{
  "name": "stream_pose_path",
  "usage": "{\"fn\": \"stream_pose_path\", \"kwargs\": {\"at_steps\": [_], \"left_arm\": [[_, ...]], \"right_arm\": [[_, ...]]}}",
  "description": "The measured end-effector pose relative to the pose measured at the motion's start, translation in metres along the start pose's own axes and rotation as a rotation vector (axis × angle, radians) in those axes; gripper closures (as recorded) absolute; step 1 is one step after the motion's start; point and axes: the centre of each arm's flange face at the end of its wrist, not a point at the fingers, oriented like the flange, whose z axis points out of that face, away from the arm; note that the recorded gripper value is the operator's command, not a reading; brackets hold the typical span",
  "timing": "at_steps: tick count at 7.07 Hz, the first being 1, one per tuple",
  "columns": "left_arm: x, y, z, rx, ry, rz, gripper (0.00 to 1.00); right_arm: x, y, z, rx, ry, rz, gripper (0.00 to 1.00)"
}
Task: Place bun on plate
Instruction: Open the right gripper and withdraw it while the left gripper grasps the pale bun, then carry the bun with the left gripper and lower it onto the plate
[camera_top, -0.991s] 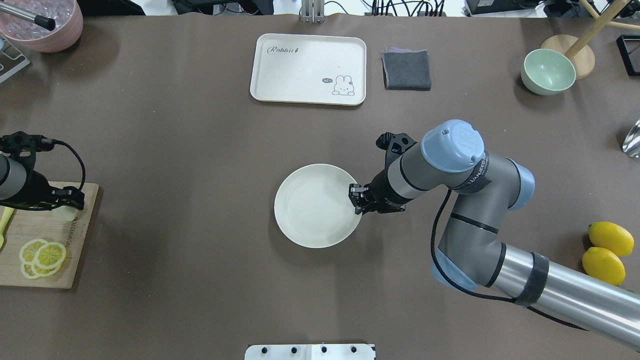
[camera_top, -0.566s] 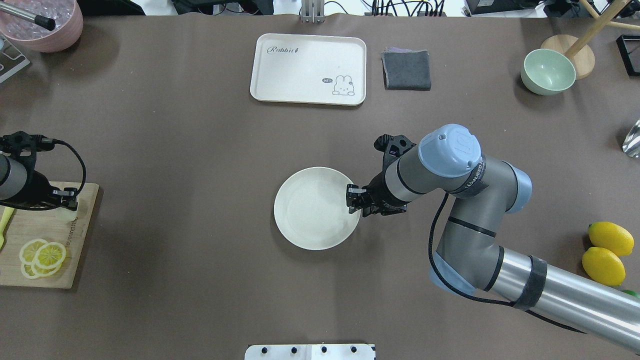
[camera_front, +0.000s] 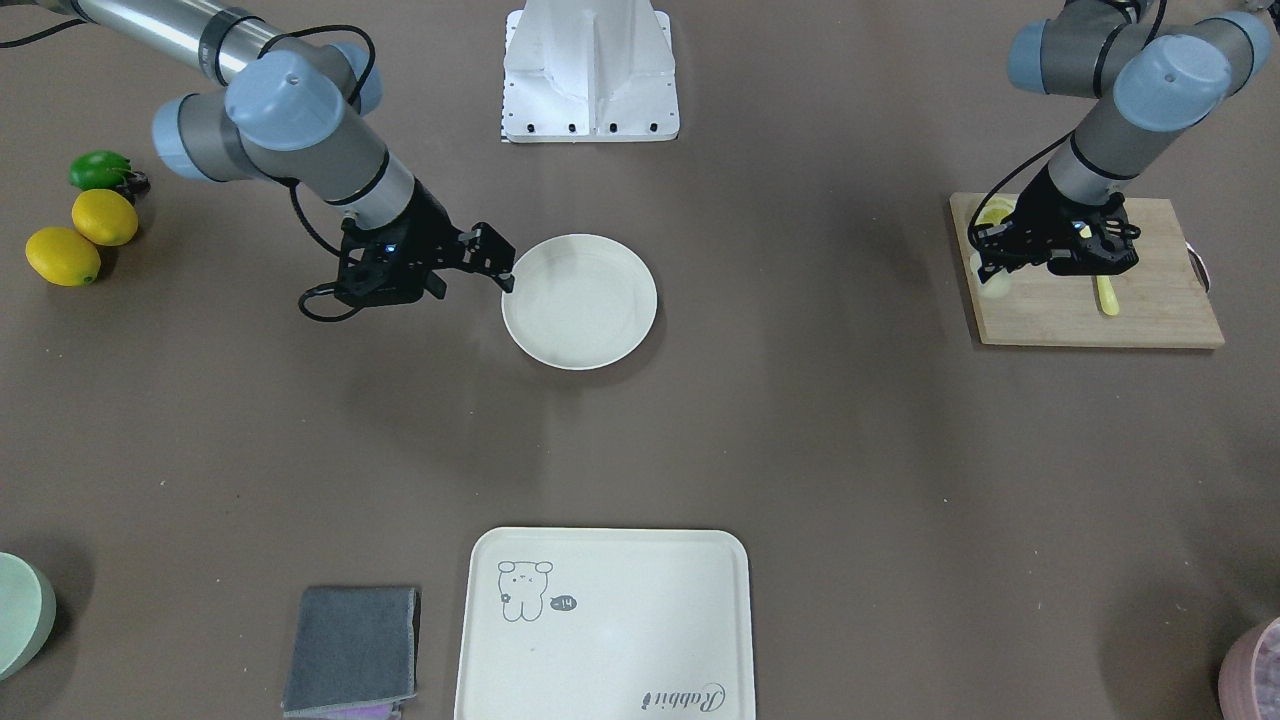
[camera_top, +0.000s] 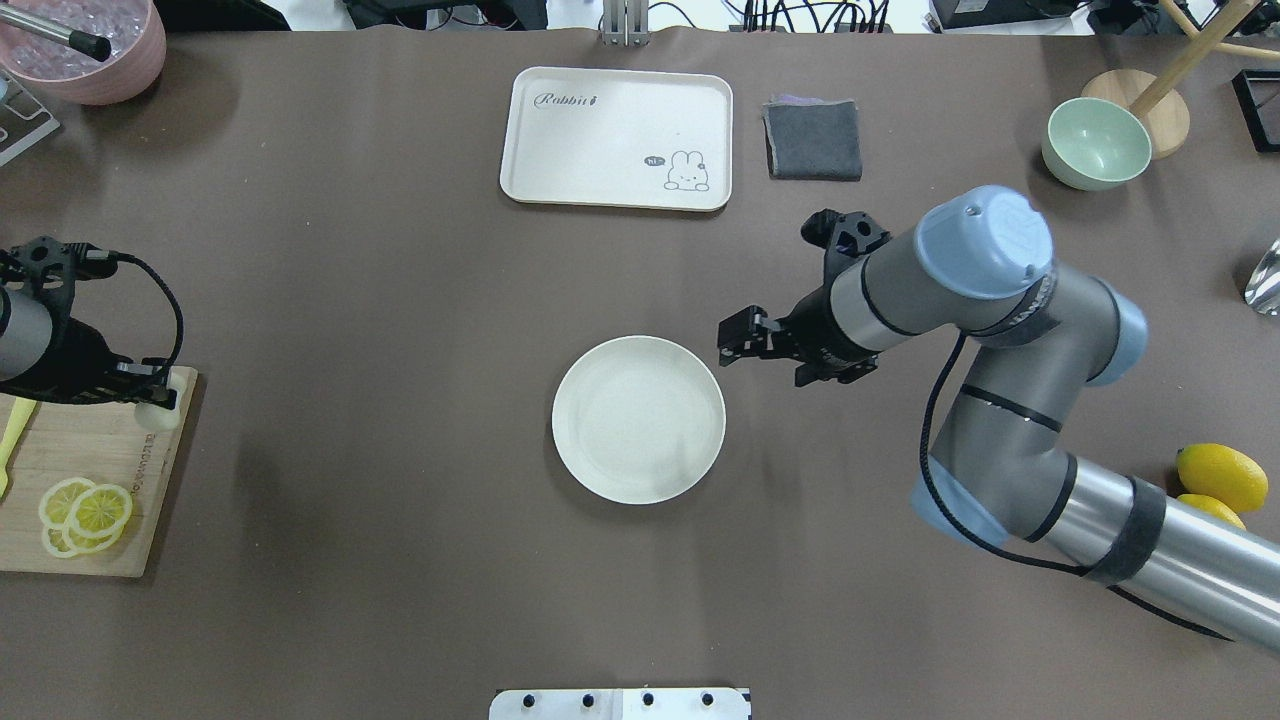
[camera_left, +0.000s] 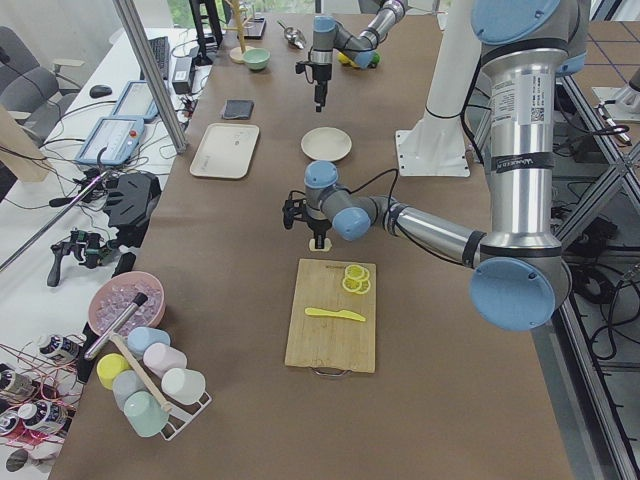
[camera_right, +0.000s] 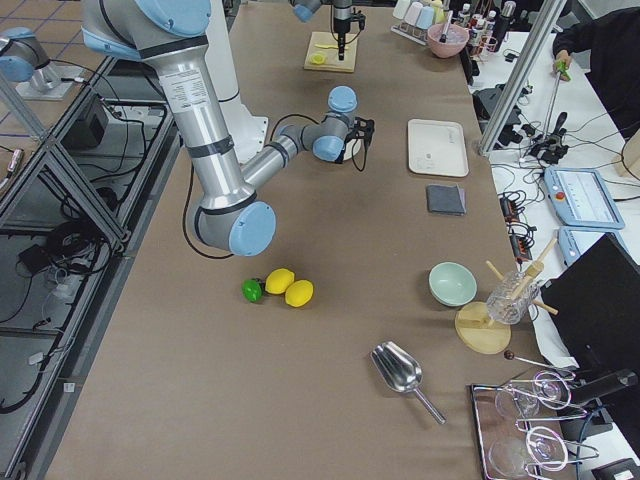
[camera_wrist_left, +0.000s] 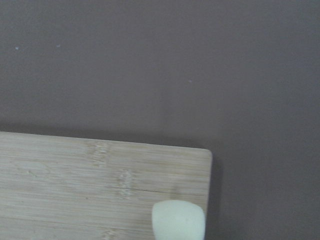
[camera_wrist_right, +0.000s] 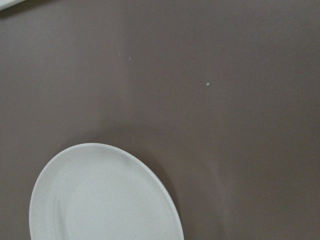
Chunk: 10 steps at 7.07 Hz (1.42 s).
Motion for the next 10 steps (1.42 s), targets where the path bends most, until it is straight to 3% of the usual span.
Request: {"fn": "stream_pose_path", "kwargs": {"at_steps": [3,4,7,10], "left_arm": [[0.143,-0.028,-0.031,-0.014,0.130,-0.159,0.78],[0.198,-0.023,-0.031,-0.028,0.131,-0.194,0.78],[0.344,-0.004,-0.006,0.007,0.096,-0.225,0.78],[0.425,0.012,0.044,0.034,0.077,-0.215,0.76]], "right_arm": [[0.119,-0.048,-0.062,0.007,0.070,-0.130,0.00],[0.166,-0.055,-0.079,0.003,0.102,-0.173,0.00],[0.287,-0.057,-0.125,-0.024,0.170,-0.275,0.00],[0.336,-0.047,-0.132,-0.047,0.212,-0.291,0.00]]}}
